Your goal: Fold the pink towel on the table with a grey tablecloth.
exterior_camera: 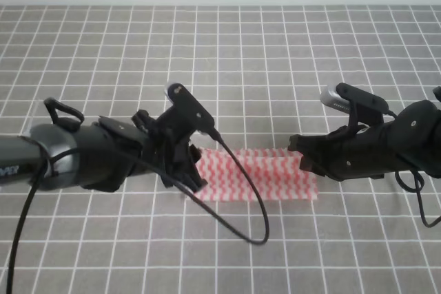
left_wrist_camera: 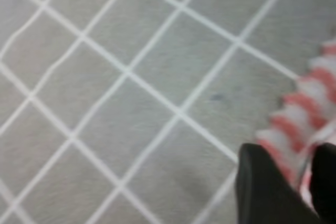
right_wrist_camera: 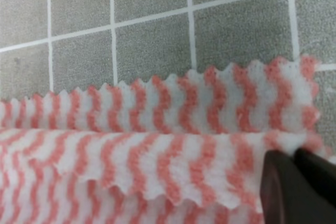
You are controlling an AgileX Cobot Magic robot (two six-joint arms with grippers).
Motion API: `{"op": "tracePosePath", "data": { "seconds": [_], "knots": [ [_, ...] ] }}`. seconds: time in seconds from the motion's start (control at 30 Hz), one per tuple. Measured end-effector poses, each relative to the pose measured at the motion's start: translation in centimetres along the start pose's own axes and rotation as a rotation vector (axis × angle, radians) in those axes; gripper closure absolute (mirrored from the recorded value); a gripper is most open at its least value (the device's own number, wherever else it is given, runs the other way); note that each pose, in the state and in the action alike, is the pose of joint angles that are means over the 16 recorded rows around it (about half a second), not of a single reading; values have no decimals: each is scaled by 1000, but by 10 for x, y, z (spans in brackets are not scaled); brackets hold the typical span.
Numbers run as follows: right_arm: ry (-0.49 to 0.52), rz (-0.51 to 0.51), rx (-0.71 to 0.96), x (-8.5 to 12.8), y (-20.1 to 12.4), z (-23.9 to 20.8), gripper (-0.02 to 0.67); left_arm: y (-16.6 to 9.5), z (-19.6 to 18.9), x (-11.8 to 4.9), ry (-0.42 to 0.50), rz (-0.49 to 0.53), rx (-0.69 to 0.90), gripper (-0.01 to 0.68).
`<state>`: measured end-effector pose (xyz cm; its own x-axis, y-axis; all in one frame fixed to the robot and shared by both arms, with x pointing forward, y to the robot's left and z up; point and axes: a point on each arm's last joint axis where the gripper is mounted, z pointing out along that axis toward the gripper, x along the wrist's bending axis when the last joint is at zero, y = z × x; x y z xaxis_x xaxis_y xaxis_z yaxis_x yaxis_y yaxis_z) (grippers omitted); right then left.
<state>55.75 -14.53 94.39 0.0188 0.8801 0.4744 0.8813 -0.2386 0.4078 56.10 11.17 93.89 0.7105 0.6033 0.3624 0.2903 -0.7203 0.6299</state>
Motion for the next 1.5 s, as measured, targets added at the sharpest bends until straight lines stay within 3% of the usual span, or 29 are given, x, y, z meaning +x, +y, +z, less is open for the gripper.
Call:
{"op": "tracePosePath", "data": {
  "seconds": [0.13, 0.3, 0.47, 0.67, 1.0, 1.2, 1.5],
  "knots": [
    [0, -2, -1, 0, 0, 0, 664, 6, -4, 8, 51, -30, -14, 402],
    [0, -2, -3, 0, 0, 0, 664, 16, -15, 16, 96, -116, -41, 385],
    [0, -2, -6, 0, 1, 0, 664, 22, -25, 17, 81, -214, -75, 433],
    [0, -1, -8, 0, 1, 0, 664, 18, -30, 5, -17, -290, -96, 534],
    [1, 2, -11, 0, 1, -1, 664, -2, -22, -24, -212, -159, -81, 657],
    [1, 3, -11, 0, 1, -1, 664, -5, -13, -31, -272, -85, -84, 665],
    [0, 4, -10, 0, 1, 0, 664, 0, -1, -35, -325, -67, -107, 666]
  ]
}}
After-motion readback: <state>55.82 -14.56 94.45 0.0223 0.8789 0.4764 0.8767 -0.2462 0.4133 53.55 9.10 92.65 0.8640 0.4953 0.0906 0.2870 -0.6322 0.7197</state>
